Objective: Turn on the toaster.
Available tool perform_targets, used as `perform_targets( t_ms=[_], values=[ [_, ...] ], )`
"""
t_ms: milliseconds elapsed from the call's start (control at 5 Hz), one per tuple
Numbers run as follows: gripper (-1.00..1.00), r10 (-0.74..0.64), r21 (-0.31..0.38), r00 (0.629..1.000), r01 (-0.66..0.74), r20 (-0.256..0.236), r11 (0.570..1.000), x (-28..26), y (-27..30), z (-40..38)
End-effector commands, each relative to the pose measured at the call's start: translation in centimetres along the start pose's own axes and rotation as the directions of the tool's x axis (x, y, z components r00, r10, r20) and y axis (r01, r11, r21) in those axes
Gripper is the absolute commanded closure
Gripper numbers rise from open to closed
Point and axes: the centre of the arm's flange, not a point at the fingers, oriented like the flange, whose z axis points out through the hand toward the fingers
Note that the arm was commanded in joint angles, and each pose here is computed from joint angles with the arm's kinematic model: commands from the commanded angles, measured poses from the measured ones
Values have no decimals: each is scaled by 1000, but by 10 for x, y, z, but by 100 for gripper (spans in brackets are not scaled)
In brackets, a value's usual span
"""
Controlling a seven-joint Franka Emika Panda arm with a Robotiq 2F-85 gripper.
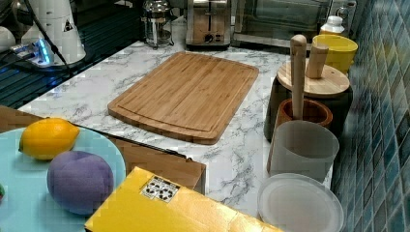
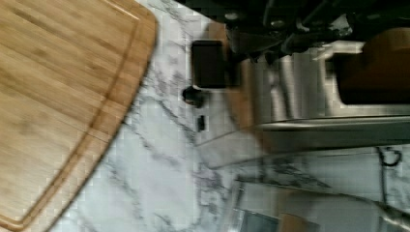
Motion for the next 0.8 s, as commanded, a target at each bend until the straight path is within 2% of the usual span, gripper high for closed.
perform_targets(
  t_ms=[200,400,600,800],
  values=[
    [100,115,12,993,-115,24,993,2,24,16],
    [100,99,14,995,-100,24,995,5,23,26],
    [100,78,22,994,-80,83,997,11,22,47],
    [100,61,15,993,-62,99,998,16,21,58]
  ],
)
